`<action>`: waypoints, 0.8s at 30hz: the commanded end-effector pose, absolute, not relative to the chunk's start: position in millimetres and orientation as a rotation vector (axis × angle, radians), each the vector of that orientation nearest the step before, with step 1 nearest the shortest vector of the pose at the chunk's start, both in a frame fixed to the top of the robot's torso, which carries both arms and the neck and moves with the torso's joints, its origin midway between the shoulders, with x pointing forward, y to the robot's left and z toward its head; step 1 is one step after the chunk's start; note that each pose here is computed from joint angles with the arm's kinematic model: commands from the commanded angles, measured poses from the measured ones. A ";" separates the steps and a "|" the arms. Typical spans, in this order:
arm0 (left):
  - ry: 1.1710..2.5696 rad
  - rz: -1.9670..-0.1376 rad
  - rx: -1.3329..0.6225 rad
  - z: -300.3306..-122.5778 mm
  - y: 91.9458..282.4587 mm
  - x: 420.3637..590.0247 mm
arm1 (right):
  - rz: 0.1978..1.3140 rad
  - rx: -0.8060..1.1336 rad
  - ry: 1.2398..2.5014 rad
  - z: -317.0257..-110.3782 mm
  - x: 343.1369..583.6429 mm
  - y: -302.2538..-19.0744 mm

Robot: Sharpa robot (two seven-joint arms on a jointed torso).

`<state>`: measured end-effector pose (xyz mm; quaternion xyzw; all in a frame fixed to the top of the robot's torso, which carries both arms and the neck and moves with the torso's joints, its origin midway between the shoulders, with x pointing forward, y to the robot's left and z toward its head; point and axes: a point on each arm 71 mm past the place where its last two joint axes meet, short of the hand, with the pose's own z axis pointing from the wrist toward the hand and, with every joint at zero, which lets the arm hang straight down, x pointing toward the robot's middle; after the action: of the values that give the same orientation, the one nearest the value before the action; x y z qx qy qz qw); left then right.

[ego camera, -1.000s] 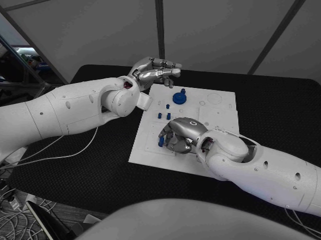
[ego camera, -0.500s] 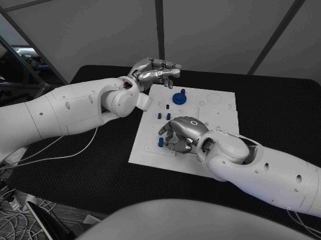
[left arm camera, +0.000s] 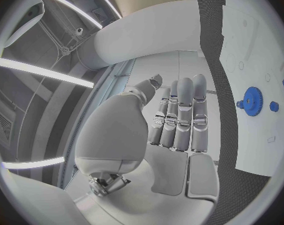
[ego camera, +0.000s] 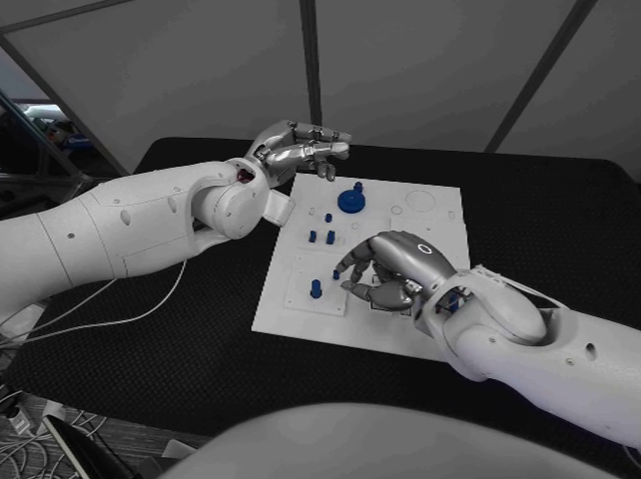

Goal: Assemble the parts on the task board

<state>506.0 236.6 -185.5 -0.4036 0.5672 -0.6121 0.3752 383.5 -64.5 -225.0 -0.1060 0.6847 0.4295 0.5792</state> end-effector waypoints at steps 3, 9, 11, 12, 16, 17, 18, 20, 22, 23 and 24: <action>1.454 -1.579 -1.027 -184.8 238.3 504.7 | 1.056 -0.020 1.828 -223.1 389.4 -106.1; 1.450 -1.571 -1.025 -185.2 243.2 502.6 | 0.898 0.133 1.903 -221.9 391.0 -163.0; 1.448 -1.569 -1.025 -185.2 244.0 502.1 | 0.839 0.187 1.890 -220.0 390.8 -180.4; 1.446 -1.569 -1.025 -185.2 244.0 501.9 | 0.812 0.207 1.882 -218.9 390.3 -187.6; 1.444 -1.570 -1.023 -184.9 243.4 500.9 | 0.720 0.243 1.849 -214.9 387.3 -206.0; 1.444 -1.569 -1.023 -185.0 243.3 500.7 | 0.698 0.245 1.844 -214.4 386.6 -208.8; 1.444 -1.569 -1.023 -185.1 243.3 500.5 | 0.677 0.245 1.841 -214.3 385.9 -211.0; 1.445 -1.568 -1.023 -185.3 243.2 500.2 | 0.646 0.239 1.846 -215.6 384.3 -213.1; 1.445 -1.567 -1.023 -185.5 243.0 499.8 | 0.612 0.231 1.856 -219.2 381.7 -213.9; 1.445 -1.568 -1.023 -185.5 242.9 499.6 | 0.602 0.229 1.859 -220.8 381.2 -213.5; 1.446 -1.568 -1.023 -185.5 242.8 499.5 | 0.595 0.229 1.860 -221.9 380.9 -213.0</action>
<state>499.8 243.5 -187.7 -0.4032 0.5712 -0.6080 0.3761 380.3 -211.0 -221.8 0.0926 0.7888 0.2839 0.5372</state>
